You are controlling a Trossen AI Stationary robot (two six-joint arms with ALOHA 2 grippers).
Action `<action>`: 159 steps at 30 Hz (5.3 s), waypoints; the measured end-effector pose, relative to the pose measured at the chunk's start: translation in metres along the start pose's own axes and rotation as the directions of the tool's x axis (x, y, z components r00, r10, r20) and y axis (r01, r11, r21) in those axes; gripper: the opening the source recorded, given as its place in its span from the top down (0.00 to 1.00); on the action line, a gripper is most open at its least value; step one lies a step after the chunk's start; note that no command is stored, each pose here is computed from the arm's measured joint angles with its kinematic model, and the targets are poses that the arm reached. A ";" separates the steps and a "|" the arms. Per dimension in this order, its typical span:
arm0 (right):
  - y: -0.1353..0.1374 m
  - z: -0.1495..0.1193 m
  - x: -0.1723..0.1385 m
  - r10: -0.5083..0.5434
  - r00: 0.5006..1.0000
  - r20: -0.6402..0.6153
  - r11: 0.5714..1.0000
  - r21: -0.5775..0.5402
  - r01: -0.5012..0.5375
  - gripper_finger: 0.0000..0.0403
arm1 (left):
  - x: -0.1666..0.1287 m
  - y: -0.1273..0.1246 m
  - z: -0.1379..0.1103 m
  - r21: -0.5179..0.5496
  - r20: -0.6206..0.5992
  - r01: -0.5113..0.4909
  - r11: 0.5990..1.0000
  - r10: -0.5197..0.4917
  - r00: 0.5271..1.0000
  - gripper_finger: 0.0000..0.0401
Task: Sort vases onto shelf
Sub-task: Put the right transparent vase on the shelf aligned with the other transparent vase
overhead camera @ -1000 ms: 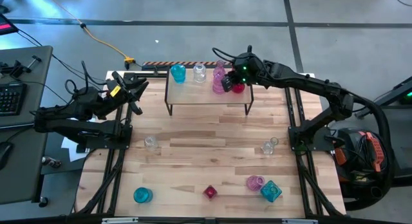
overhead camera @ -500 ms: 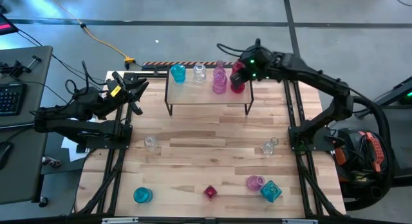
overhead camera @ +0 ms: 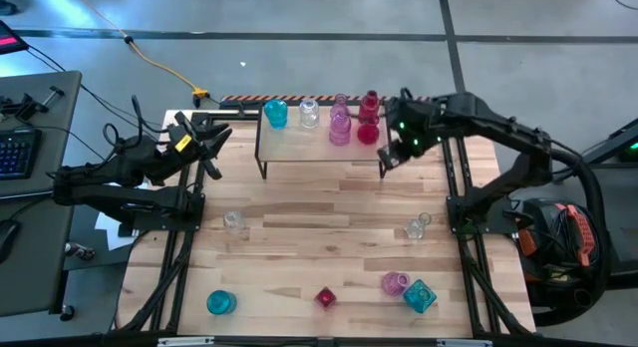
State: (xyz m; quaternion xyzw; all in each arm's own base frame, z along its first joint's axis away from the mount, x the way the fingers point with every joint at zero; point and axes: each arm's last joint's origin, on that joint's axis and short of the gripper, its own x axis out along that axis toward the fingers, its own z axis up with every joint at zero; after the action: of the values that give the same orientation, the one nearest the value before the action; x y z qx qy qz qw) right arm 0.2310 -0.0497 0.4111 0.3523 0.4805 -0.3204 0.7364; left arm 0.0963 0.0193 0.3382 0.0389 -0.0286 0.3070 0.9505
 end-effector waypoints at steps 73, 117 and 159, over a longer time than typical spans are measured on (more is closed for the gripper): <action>-0.018 -0.150 0.090 -0.190 0.945 -0.265 0.862 0.416 0.289 0.82 | 0.000 0.000 0.000 0.061 -0.002 0.000 0.998 0.000 1.000 0.84; -0.013 -0.155 0.117 -0.245 0.925 -0.290 0.850 0.396 0.349 0.82 | 0.000 0.000 0.000 0.062 -0.002 0.000 0.998 0.000 1.000 0.84; 0.002 -0.144 0.095 -0.129 0.967 -0.219 0.856 0.468 0.220 1.00 | 0.029 -0.021 -0.019 0.069 -0.159 0.024 0.997 -0.013 0.987 0.60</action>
State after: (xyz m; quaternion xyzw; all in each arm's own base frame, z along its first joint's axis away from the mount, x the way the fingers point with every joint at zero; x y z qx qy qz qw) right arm 0.1953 0.0579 0.2815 0.5092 0.4782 -0.4640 0.5447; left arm 0.1325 0.0204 0.3200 0.0483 0.0581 0.3011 0.9506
